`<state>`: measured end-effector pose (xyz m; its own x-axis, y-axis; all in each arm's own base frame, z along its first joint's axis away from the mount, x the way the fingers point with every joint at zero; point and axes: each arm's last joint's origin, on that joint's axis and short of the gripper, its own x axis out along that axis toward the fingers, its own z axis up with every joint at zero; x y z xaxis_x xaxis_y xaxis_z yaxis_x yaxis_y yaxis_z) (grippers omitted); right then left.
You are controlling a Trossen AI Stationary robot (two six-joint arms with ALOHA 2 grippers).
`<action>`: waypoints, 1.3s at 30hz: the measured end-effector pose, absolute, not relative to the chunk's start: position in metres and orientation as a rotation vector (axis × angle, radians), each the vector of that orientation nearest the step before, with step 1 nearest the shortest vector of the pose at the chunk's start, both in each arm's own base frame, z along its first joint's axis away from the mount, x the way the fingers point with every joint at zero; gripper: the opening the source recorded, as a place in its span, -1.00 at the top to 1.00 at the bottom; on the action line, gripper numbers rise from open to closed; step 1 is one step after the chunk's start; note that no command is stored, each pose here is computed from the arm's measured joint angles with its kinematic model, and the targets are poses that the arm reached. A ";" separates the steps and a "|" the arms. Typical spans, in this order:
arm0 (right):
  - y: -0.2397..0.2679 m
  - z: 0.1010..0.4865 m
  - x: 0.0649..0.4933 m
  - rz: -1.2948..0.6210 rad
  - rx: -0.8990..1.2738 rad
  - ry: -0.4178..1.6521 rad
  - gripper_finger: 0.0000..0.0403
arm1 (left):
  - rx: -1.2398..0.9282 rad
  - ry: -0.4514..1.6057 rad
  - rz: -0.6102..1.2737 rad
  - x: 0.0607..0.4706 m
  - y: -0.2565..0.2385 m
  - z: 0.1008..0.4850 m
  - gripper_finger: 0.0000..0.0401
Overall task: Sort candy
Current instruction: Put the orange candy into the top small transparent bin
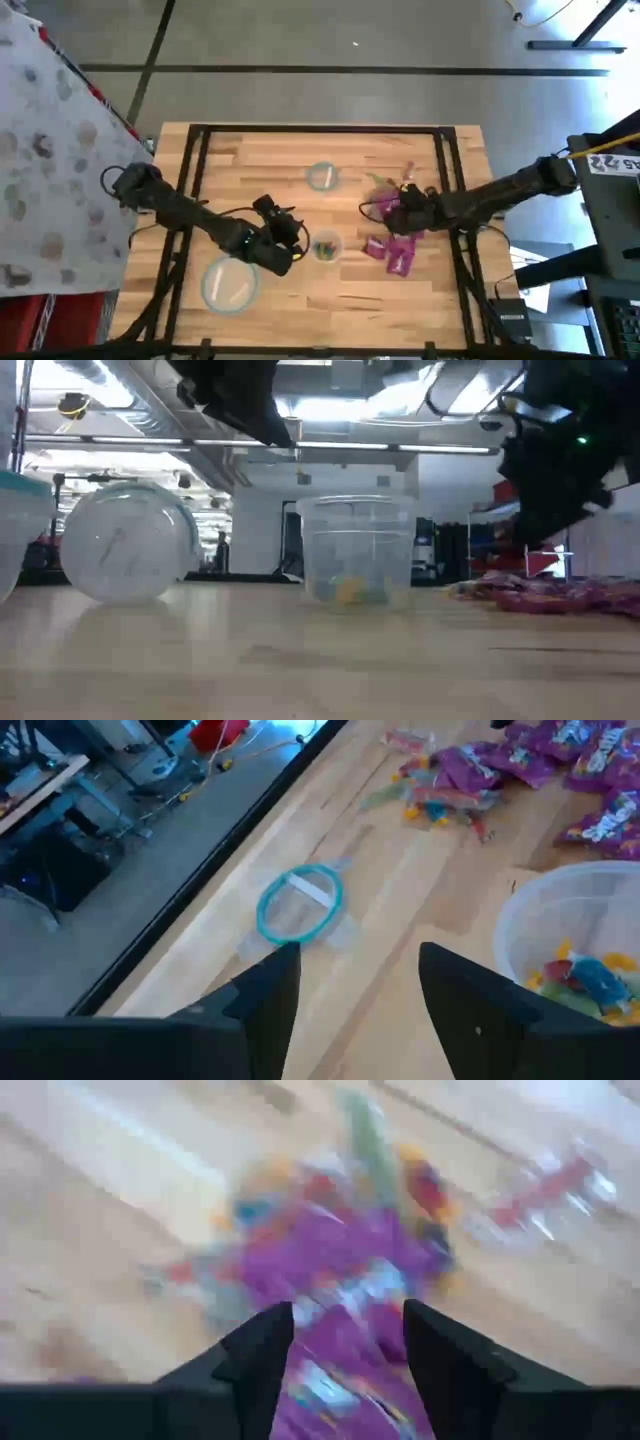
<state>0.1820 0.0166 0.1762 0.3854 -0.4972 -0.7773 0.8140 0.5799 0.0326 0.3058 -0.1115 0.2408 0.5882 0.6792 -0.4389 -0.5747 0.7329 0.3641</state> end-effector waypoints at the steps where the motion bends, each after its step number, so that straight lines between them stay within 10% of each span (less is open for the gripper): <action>1: 0.014 0.176 0.186 -0.863 0.438 0.794 0.10 | 0.191 0.591 0.735 0.306 -0.112 0.241 0.06; 22: -0.009 0.138 0.152 -0.961 0.521 1.212 0.10 | 0.165 0.603 0.716 0.306 -0.113 0.240 0.06; 39: -0.073 0.158 0.169 -0.923 0.439 0.882 0.10 | 0.175 0.606 0.720 0.307 -0.111 0.240 0.06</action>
